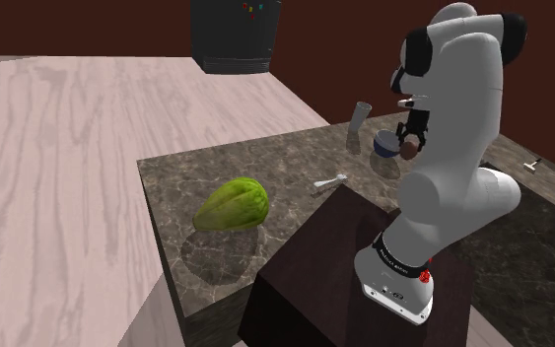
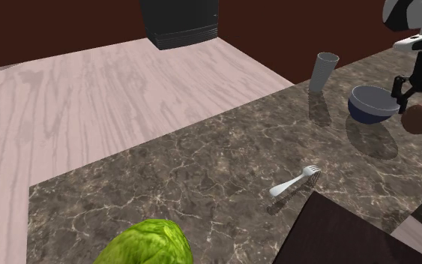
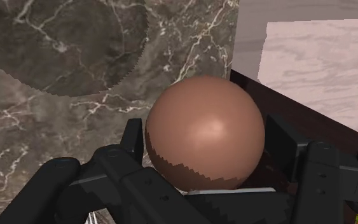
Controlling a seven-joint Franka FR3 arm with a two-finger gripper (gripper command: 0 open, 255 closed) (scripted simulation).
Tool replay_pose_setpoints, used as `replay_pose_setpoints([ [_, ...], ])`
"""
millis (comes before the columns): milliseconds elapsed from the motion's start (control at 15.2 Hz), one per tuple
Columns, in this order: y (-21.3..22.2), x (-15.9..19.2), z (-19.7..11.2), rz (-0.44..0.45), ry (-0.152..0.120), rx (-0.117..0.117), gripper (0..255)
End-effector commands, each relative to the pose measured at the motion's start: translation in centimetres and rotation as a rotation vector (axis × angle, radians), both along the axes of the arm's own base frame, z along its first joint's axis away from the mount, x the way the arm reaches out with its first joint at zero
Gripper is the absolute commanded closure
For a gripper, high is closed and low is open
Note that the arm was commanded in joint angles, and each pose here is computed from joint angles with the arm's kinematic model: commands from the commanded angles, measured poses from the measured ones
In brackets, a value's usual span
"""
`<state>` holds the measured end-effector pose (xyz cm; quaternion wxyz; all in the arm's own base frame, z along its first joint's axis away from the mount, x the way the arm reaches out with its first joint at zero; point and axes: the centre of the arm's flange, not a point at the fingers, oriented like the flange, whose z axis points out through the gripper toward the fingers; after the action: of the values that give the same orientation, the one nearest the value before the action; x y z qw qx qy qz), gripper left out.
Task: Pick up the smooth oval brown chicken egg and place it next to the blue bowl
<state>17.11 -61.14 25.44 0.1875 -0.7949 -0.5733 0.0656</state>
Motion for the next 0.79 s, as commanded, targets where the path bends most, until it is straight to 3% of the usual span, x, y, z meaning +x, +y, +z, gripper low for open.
replay_pose_setpoints([
  [0,-0.1,0.0,-1.0,0.000,0.000,0.000,255],
  [726,-0.1,0.0,-6.8,0.000,0.000,0.000,255],
])
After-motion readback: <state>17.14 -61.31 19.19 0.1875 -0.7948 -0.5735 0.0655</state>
